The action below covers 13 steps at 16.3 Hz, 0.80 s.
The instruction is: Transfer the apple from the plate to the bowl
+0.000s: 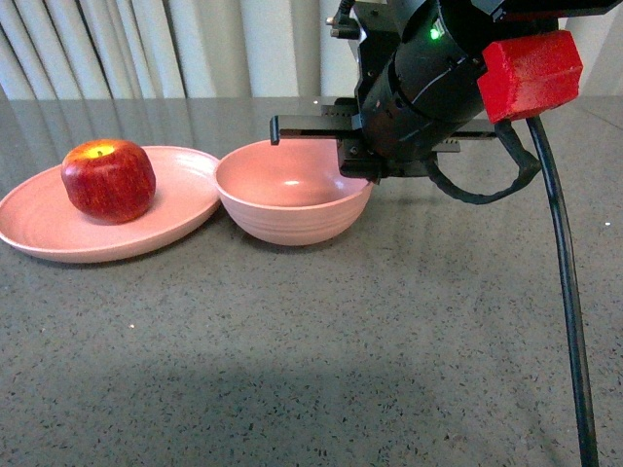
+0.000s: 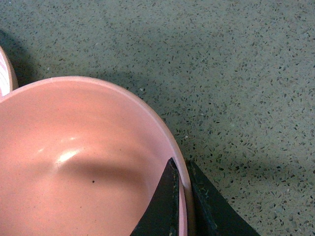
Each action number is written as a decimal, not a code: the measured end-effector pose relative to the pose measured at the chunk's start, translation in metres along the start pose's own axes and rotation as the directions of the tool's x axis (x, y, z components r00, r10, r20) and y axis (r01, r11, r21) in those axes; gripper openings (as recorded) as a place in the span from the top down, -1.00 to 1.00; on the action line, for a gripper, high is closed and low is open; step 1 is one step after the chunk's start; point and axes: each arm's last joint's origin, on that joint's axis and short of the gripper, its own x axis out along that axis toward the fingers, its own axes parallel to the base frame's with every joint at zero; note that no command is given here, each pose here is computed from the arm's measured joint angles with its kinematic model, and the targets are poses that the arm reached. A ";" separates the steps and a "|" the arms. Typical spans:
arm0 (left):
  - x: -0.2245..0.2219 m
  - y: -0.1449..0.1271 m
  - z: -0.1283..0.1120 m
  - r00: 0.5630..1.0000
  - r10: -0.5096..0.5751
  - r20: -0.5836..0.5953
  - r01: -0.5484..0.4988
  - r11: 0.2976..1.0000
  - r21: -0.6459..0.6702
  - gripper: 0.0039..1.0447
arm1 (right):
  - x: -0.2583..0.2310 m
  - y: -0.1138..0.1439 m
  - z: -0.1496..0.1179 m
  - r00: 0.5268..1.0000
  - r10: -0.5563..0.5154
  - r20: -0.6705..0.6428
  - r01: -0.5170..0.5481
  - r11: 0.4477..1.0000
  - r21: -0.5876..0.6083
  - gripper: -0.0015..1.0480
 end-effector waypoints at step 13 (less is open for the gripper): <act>0.000 0.000 0.000 1.000 0.000 0.000 0.000 1.000 0.000 -0.88 | -0.104 -0.016 0.024 0.950 0.165 0.264 -0.184 0.982 0.051 -0.90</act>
